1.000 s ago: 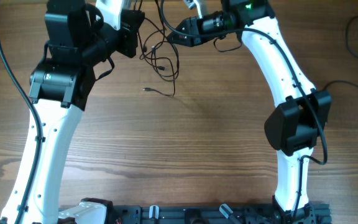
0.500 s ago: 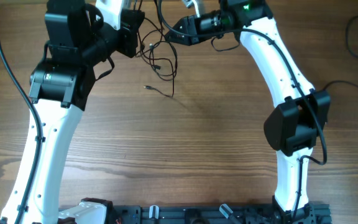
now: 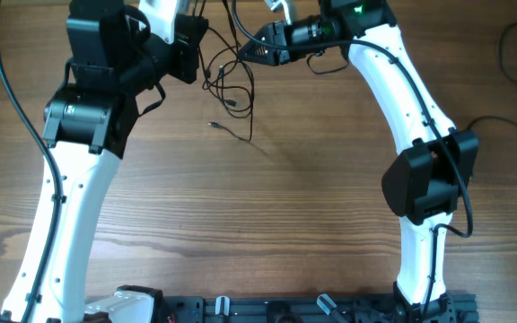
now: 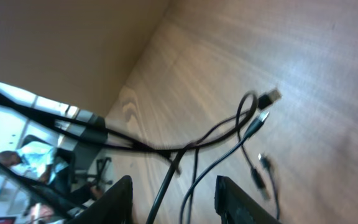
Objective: Untangle cables
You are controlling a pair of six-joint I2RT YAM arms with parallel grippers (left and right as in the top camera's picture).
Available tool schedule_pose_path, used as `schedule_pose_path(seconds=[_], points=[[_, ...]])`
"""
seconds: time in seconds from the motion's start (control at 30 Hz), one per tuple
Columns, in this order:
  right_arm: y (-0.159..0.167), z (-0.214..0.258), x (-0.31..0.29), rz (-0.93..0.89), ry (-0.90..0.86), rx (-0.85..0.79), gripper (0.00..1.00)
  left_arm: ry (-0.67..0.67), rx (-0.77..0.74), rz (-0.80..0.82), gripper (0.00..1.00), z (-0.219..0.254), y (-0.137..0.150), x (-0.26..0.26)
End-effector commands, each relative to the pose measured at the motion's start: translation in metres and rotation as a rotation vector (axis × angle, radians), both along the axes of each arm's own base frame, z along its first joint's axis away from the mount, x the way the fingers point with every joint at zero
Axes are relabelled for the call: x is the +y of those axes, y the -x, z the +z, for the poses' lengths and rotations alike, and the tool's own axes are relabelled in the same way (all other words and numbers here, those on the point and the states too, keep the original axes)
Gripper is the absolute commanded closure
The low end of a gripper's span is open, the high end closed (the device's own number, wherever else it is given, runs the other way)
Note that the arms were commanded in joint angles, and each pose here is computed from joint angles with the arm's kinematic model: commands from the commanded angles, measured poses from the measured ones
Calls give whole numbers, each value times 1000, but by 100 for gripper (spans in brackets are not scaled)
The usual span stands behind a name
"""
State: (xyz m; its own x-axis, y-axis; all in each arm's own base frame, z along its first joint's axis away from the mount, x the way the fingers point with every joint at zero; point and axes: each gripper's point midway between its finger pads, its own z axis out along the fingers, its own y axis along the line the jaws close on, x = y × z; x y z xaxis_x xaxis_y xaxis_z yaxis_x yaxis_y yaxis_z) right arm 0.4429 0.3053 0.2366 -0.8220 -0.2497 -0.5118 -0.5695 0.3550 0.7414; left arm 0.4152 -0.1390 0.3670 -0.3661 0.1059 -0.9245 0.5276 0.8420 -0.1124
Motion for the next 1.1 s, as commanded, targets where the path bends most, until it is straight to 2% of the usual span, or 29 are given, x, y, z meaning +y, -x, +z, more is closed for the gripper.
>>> schedule_pose_path(seconds=[0.0,0.23,0.4,0.53,0.57,0.6,0.8,0.9,1.07], points=[[7,1,-2,6,2,32,55,-5,-59,19,96,15,-10,3],[8,-3,-3,-5,25,47,55,0,-104,30,96,25,-14,4],[5,-1,-2,-7,17,30,62,21,-89,38,96,24,-14,4],[4,-2,-1,-20,22,40,81,21,-87,36,96,24,-13,3],[2,-4,-2,-34,39,42,91,24,-86,38,96,24,-14,3],[-2,-9,-3,-65,71,47,95,23,-85,38,96,24,-14,4],[-46,-24,-35,-328,214,41,95,-44,-45,165,96,9,-20,26],[-68,-27,-79,-460,265,52,95,-79,-43,213,96,5,-24,46],[-83,-31,-149,-594,278,130,95,-84,-17,295,96,0,-28,83]])
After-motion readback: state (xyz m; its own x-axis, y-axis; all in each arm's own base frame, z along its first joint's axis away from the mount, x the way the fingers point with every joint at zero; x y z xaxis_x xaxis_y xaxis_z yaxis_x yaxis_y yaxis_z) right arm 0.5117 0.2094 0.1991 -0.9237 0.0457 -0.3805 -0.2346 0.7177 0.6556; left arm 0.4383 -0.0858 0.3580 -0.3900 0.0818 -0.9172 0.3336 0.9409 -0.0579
